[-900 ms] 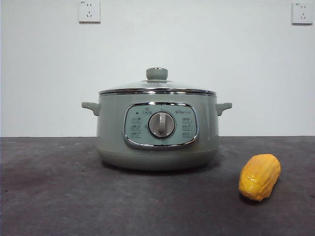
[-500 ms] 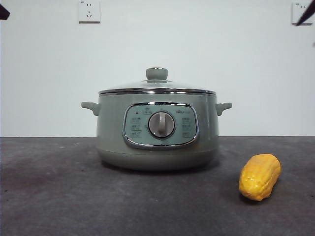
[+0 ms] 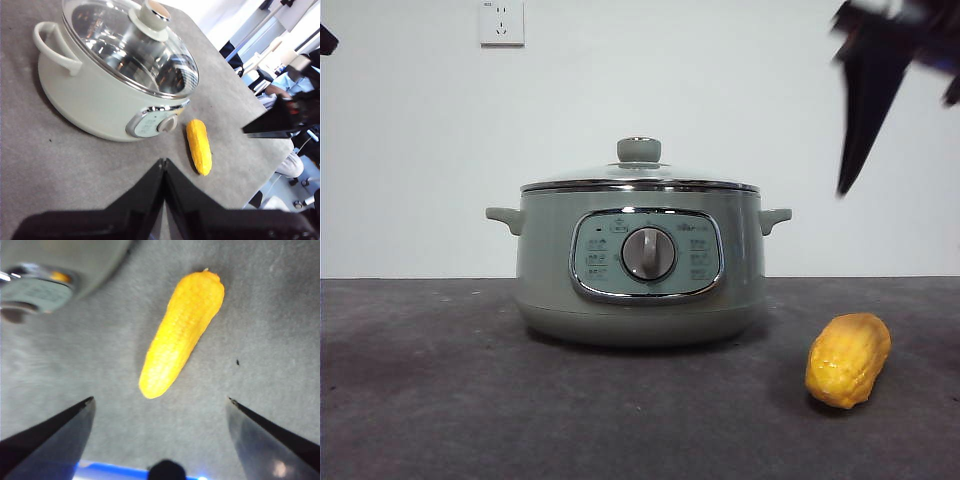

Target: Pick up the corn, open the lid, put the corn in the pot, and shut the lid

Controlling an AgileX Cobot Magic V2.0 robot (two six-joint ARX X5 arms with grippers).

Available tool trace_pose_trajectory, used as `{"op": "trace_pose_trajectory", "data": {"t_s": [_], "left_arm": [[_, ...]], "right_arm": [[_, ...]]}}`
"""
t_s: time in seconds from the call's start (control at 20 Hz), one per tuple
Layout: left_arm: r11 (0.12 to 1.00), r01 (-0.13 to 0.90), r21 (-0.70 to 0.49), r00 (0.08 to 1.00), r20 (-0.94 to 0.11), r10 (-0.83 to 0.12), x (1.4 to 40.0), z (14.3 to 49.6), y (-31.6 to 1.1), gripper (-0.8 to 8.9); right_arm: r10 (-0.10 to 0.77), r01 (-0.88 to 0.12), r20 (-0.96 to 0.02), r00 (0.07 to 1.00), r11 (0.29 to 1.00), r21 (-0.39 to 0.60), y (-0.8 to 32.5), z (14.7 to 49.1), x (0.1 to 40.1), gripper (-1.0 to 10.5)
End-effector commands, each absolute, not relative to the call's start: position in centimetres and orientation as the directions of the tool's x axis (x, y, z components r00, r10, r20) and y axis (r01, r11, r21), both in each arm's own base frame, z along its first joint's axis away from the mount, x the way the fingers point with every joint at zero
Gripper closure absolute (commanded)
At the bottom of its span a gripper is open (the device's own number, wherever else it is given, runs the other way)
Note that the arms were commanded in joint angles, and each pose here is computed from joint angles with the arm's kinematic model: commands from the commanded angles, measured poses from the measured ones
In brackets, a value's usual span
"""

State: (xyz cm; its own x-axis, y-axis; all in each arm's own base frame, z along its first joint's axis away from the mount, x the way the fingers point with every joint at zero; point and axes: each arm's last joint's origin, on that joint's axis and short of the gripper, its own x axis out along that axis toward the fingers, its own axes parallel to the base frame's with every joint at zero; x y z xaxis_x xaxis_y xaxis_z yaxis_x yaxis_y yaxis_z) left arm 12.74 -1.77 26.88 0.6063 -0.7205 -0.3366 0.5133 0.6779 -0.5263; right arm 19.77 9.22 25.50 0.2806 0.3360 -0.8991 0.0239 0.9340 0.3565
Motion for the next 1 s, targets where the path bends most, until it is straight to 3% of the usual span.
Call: {"op": "trace_pose_trajectory", "data": {"t_s": [0.05, 0.5, 0.8, 0.95, 1.0], "left_arm": [[0.677, 0.545, -0.494, 0.595, -0.34, -0.728, 12.6, 26.8, -1.9, 8.18], [0.683, 0.566, -0.462, 0.553, -0.402, -0.73, 12.1, 26.0, -1.9, 8.18], [0.682, 0.557, -0.474, 0.542, -0.415, -0.731, 12.6, 25.7, -1.9, 8.18], [0.682, 0.55, -0.482, 0.534, -0.426, -0.731, 12.9, 25.5, -1.9, 8.18], [0.682, 0.549, -0.483, 0.532, -0.428, -0.731, 12.9, 25.5, -1.9, 8.18]], "right_arm": [[0.25, 0.04, -0.932, 0.264, 0.962, 0.27, 10.9, 24.5, 21.3, 5.8], [0.081, 0.104, -0.988, 0.135, 0.99, 0.095, 13.3, 19.1, 24.8, 6.0], [0.111, 0.122, -0.986, 0.128, 0.984, 0.127, 14.1, 17.0, 26.1, 6.0], [0.081, 0.127, -0.988, 0.135, 0.987, 0.098, 14.1, 16.8, 26.2, 6.1], [0.081, 0.127, -0.987, 0.137, 0.987, 0.098, 14.1, 16.8, 26.2, 6.5]]}}
